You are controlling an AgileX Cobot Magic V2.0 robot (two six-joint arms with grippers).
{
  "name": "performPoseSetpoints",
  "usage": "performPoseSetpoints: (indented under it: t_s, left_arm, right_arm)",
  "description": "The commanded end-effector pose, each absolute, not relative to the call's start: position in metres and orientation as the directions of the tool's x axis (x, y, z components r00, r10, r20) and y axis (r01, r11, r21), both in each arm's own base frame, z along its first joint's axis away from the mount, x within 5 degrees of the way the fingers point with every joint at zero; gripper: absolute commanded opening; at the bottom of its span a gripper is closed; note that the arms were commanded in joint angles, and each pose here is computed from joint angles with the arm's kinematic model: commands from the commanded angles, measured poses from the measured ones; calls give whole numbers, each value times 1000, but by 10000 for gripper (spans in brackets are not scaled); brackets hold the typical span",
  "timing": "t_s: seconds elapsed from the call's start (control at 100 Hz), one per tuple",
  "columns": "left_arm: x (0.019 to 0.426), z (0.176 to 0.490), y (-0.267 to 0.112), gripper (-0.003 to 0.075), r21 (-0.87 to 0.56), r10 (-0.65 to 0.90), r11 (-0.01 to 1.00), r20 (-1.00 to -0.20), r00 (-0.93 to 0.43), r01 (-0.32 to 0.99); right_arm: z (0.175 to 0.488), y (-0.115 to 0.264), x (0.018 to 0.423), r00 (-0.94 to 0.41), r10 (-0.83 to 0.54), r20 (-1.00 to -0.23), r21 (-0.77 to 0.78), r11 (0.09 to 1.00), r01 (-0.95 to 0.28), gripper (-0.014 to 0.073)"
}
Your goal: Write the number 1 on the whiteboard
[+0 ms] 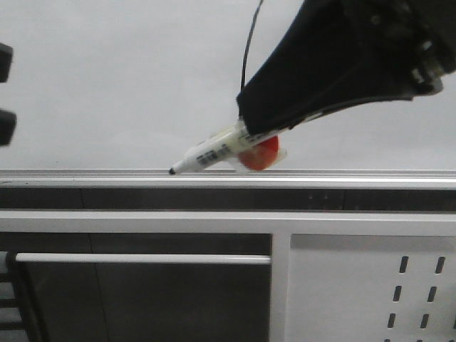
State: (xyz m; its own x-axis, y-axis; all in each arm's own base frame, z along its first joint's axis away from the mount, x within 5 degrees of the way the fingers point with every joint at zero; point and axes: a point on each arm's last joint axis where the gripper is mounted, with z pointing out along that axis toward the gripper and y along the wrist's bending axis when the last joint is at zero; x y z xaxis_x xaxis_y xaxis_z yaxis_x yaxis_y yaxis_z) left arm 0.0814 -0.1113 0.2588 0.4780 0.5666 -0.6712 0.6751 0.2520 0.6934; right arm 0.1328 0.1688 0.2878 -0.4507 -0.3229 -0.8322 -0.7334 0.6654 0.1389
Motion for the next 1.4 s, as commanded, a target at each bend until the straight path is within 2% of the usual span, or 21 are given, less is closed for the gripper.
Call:
performPoseSetpoints:
  t_s: [0.0, 0.14, 0.3, 0.63, 0.96, 1.39]
  left_arm:
    - [84, 264, -119, 309, 725, 566, 204, -636, 525, 658]
    - [88, 258, -123, 311, 753, 601, 142, -582, 548, 643]
    - [92, 256, -122, 311, 758, 635, 155, -568, 524, 634]
    - [95, 270, -123, 311, 772, 626, 186, -570, 533, 608]
    - [95, 270, -124, 306, 774, 627, 182, -567, 534, 607]
    - [95, 270, -123, 306, 783, 634, 174, -553, 541, 597]
  right_arm:
    - [306, 177, 134, -428, -244, -870, 180, 650, -738, -50]
    - [311, 179, 135, -442, -217, -870, 210, 649, -731, -50]
    - [324, 182, 135, -450, -200, -870, 231, 641, -732, -50]
    - [328, 206, 136, -492, -277, -826, 247, 607, -756, -50]
    - [347, 213, 137, -476, -240, -846, 264, 588, -765, -50]
    - [348, 217, 133, -472, -233, -850, 274, 569, -775, -50]
